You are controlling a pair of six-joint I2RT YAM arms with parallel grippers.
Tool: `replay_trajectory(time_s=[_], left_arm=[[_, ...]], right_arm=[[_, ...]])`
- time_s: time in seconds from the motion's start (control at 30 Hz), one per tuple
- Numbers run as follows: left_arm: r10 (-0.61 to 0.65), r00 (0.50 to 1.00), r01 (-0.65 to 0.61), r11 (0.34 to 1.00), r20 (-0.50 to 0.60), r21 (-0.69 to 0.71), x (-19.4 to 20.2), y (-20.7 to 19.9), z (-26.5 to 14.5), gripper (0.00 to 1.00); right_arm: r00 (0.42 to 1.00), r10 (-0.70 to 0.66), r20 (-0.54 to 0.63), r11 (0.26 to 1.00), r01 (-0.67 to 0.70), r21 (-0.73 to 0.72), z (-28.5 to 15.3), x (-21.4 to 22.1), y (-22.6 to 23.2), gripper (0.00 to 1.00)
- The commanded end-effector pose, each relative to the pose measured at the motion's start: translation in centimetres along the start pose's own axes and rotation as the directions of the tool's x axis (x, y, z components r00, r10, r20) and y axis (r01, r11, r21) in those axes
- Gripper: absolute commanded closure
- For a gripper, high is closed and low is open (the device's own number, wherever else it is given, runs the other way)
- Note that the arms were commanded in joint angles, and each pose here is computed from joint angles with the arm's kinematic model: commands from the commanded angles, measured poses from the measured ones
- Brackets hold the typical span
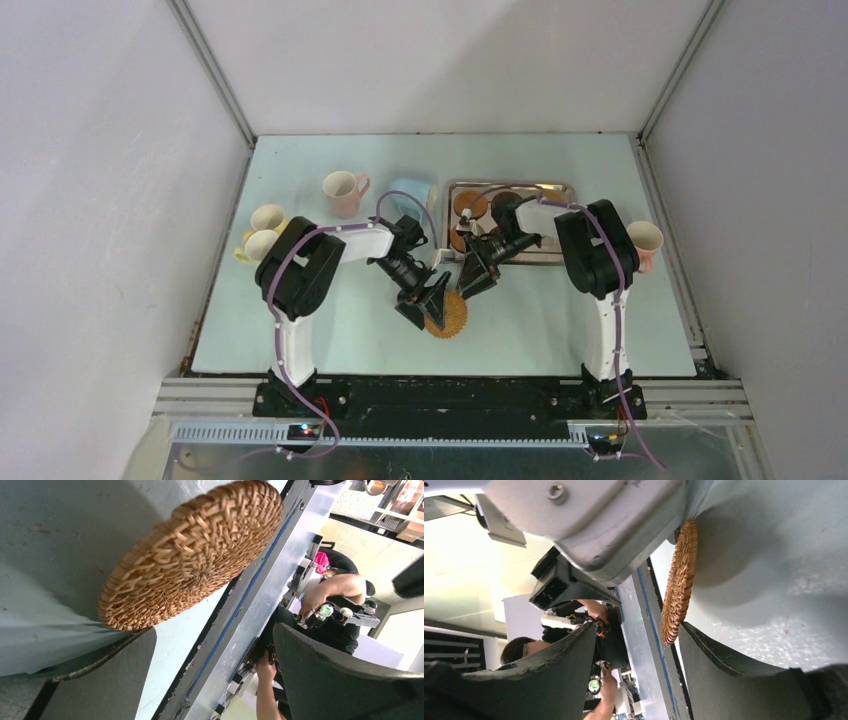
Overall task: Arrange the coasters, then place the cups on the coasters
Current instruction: Pick up the coaster from the center of the board.
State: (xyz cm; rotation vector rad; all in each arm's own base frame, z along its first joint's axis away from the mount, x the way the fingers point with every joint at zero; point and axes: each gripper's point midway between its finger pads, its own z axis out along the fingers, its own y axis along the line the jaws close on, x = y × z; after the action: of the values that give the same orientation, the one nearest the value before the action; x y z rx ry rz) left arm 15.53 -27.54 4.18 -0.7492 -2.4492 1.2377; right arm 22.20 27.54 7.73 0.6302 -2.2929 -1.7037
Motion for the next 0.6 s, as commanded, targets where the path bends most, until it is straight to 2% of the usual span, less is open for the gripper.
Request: replay_trajectory(time_s=[0.0, 0.33, 0.57], left_arm=[[0.153, 0.986, -0.143, 0.981, 0.069, -0.131, -2.4, 2.7, -0.1, 0.02], [0.167, 0.983, -0.156, 0.979, 0.078, -0.135, -2.4, 2.4, -0.4, 0.02], [0.172, 0.982, -0.16, 0.978, 0.08, -0.132, -2.4, 2.2, -0.5, 0.02]], right_arm=[[0.997, -0.08, 0.017, 0.99, 0.082, -0.112, 0.1, -0.3, 3.8, 0.34], [0.993, -0.119, -0.024, 0.983, 0.115, -0.143, 1.3, 0.8, 4.9, 0.32], [0.986, -0.139, -0.088, 0.99, 0.137, -0.029, 2.3, 1.3, 2.9, 0.34]])
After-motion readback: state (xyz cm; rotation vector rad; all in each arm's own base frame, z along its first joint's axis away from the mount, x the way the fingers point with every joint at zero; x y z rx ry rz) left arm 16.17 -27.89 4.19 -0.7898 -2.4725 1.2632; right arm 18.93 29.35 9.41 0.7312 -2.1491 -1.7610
